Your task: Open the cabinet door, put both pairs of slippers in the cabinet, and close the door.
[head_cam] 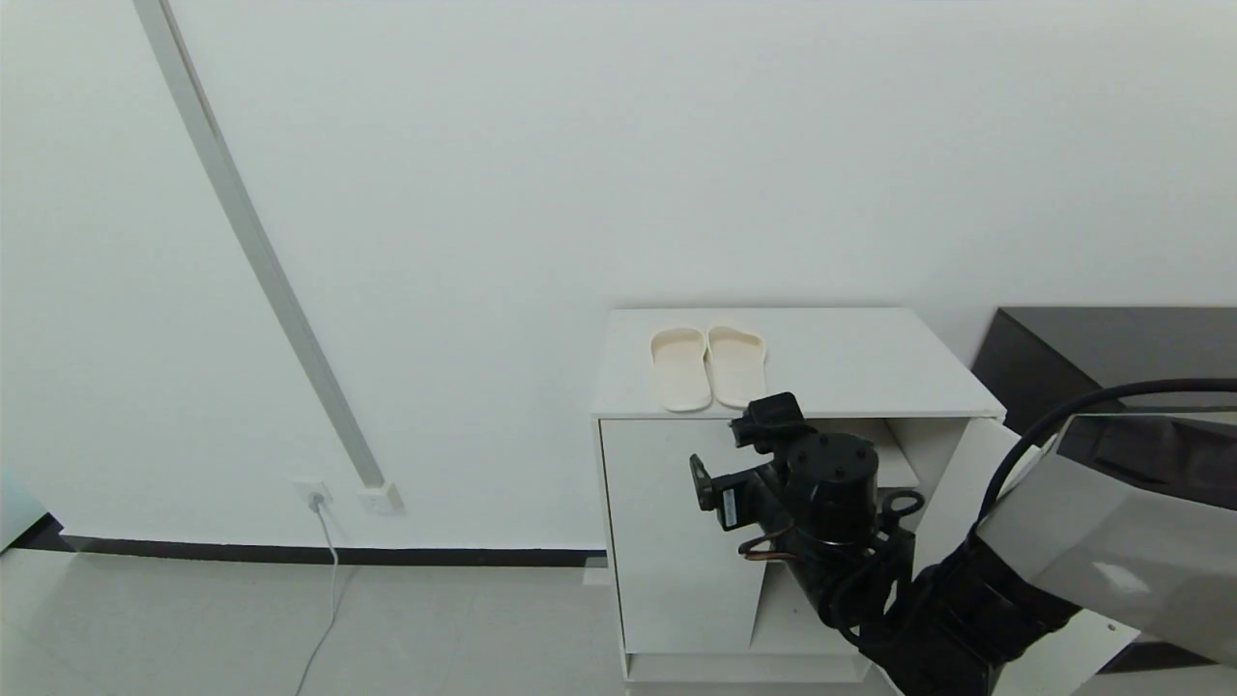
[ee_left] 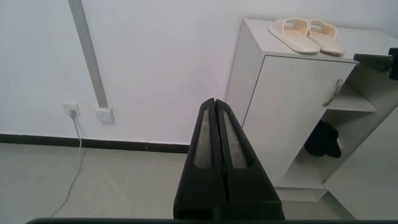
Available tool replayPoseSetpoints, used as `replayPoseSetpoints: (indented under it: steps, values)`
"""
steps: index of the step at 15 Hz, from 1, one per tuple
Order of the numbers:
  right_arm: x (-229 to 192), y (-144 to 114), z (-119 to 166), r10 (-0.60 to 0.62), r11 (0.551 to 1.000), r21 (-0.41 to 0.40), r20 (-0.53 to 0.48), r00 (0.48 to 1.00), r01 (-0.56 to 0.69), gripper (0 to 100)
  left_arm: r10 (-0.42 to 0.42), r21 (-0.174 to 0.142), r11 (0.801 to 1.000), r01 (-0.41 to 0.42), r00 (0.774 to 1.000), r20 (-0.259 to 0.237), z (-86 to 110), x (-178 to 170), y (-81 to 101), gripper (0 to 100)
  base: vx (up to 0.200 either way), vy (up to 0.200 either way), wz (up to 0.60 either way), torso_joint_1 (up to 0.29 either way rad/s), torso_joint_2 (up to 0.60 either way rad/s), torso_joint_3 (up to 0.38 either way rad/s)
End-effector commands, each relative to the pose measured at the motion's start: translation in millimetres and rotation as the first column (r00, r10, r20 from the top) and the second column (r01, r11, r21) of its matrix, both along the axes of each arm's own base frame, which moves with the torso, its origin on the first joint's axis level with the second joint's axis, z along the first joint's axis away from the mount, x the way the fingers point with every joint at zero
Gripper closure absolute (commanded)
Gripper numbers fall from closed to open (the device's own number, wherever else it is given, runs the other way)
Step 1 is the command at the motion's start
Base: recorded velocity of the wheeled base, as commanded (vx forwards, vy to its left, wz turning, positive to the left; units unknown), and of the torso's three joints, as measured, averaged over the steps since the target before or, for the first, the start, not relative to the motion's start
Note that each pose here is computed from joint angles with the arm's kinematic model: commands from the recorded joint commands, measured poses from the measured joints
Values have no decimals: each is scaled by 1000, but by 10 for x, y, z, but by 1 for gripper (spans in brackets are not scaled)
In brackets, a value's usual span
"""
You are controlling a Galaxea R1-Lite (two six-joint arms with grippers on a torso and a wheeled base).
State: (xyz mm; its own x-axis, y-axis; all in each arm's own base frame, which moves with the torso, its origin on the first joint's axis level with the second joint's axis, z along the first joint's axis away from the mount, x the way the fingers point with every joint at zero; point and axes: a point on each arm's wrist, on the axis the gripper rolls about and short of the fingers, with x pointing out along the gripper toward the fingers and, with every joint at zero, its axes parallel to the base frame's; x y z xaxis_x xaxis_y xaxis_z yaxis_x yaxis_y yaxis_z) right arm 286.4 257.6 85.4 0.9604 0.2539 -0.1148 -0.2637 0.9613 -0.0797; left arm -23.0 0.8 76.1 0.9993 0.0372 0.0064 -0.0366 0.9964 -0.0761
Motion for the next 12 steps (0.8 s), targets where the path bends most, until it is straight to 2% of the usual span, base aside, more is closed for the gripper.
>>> replayPoseSetpoints:
  steps: [1,4,6,12]
  values:
    - [120,33,105,-13,1000,8,-4,1000,13,0,0,1,1000,0,1000,-2,-2,2,0,100,0,0,0,0,0,0]
    - [276,125,402,-41,994,95,-93,995,50,0,0,1,1000,0,1000,-2,-2,2,0,100,0,0,0,0,0,0]
    - [298,143,510,-58,989,128,-136,989,76,0,1,-1,1000,-1,1000,-2,-2,2,0,100,200,0,0,5,0,0]
    - [294,125,501,-79,988,121,-140,987,96,0,0,1,1000,0,1000,-2,-2,2,0,100,200,0,0,4,-2,0]
